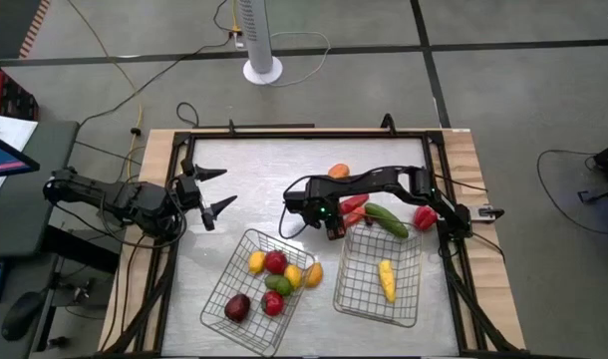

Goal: Sort produce into baskets
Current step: Put the red chili pepper into the right wire basket

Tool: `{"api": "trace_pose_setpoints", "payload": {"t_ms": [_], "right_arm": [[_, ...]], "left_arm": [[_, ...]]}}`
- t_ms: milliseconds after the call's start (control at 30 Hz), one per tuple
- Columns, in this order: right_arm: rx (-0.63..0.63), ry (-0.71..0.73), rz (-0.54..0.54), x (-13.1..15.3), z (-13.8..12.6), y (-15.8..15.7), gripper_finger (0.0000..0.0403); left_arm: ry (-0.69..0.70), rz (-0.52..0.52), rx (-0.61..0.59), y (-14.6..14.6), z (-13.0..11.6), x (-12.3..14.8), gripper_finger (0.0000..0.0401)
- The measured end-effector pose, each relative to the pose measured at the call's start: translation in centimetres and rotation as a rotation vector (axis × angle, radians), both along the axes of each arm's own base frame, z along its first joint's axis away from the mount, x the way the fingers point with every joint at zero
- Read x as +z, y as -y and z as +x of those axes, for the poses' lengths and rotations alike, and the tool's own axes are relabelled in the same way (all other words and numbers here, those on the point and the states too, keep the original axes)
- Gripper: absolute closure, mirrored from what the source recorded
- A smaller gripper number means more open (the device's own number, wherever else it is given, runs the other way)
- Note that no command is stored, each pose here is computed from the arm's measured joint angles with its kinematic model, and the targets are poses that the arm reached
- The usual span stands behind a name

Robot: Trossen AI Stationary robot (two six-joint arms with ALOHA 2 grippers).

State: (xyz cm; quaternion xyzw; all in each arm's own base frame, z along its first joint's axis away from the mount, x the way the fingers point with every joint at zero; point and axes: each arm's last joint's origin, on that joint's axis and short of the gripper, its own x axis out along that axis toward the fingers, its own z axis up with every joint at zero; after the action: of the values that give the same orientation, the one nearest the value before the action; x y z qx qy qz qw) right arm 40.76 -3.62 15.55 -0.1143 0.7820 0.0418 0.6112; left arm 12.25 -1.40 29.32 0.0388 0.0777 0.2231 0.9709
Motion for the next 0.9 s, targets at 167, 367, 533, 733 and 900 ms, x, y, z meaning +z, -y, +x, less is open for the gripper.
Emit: {"api": "trace_pose_setpoints", "payload": {"t_ms": [167, 367, 533, 733, 900], "right_arm": [[0.043, -0.047, -0.130, -0.8, -0.6, 0.2, 0.0225], [0.073, -0.048, -0.149, -0.8, -0.5, 0.4, 0.0332], [0.069, -0.030, -0.141, -0.8, -0.4, 0.3, 0.0384], [0.076, -0.058, -0.158, -0.2, -0.5, -0.1, 0.0387], [0.066, -0.026, -0.184, 2.0, 0.3, -0.4, 0.0387]], "left_arm": [[0.000, 0.002, 0.001, 0.0, 0.0, 0.0, 0.0056], [0.000, 0.002, 0.001, 0.0, 0.0, 0.0, 0.0056], [-0.001, 0.003, 0.001, 0.0, 0.0, 0.0, 0.0056], [0.000, 0.003, 0.001, 0.0, 0.0, 0.0, 0.0056], [0.000, 0.003, 0.001, 0.0, 0.0, 0.0, 0.0056]]}}
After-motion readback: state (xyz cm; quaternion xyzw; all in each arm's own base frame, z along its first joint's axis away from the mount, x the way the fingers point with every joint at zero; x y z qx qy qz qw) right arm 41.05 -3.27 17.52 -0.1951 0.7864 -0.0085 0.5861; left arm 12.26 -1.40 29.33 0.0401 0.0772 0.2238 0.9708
